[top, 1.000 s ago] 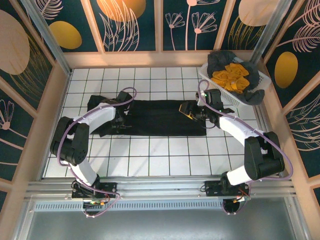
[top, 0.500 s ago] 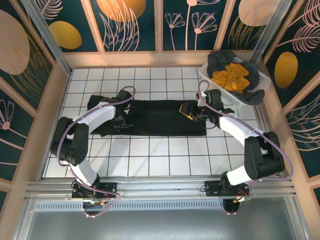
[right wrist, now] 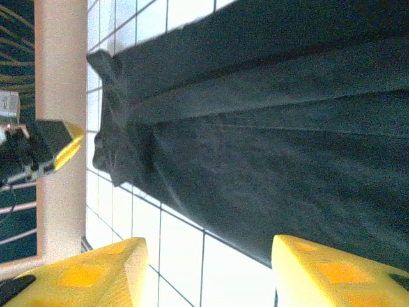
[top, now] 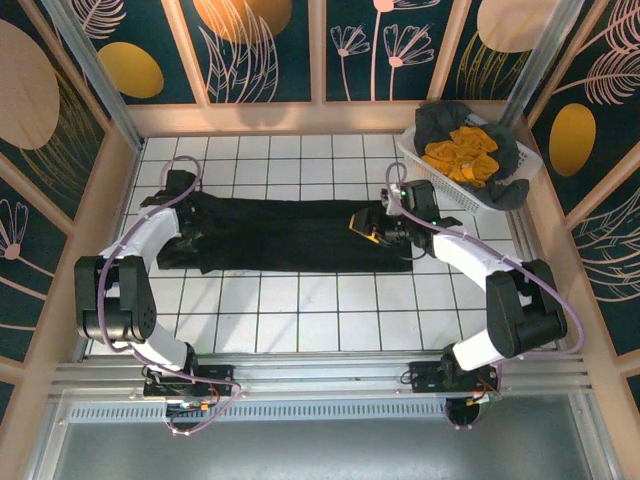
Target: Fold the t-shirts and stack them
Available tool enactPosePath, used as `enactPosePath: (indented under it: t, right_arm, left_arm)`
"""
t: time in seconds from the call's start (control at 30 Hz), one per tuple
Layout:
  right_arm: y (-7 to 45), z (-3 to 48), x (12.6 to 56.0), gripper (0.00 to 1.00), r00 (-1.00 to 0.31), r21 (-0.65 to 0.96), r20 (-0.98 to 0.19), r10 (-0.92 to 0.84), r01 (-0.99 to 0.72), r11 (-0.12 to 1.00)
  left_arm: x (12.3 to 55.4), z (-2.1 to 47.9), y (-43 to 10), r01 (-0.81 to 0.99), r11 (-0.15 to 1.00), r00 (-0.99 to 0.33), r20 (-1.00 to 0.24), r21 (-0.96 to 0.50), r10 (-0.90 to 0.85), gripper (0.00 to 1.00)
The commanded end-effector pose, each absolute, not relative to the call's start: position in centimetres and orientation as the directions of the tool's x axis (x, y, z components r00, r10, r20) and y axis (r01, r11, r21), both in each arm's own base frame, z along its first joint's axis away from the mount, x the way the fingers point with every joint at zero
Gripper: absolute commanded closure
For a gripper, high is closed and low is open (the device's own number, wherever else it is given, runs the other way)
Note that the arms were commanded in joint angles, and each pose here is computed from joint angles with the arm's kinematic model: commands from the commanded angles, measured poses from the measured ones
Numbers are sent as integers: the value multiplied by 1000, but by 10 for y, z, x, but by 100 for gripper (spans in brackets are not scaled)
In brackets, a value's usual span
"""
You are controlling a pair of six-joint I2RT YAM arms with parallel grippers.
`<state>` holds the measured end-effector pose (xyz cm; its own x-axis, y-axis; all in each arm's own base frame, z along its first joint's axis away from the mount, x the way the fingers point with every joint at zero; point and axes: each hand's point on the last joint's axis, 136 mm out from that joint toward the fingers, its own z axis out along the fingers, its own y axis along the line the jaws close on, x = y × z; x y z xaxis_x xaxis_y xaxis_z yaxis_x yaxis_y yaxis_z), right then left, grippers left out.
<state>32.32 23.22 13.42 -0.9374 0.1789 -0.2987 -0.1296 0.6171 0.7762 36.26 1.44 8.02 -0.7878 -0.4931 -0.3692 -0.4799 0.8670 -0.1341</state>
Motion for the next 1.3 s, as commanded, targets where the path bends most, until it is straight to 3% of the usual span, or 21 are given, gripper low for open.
enactPosePath:
  t: [0.0, 0.47, 0.9, 1.27]
  right_arm:
    - [247, 143, 325, 46, -935, 786, -332, 129, -198, 586]
    - [247, 141, 331, 46, -938, 791, -318, 137, -183, 584]
    - [245, 139, 333, 46, -939, 787, -310, 149, -166, 594]
    - [241, 141, 334, 46, -932, 777, -322, 168, -158, 610]
  left_arm:
    - [374, 77, 31, -518, 842, -744, -404, -154, -532, 54]
    - [366, 35, 24, -474, 864, -802, -322, -171, -503, 61]
    - [369, 43, 32, -469, 874, -804, -350, -125, -481, 100]
    - [395, 83, 46, -489, 867, -761, -437, -101, -480, 100]
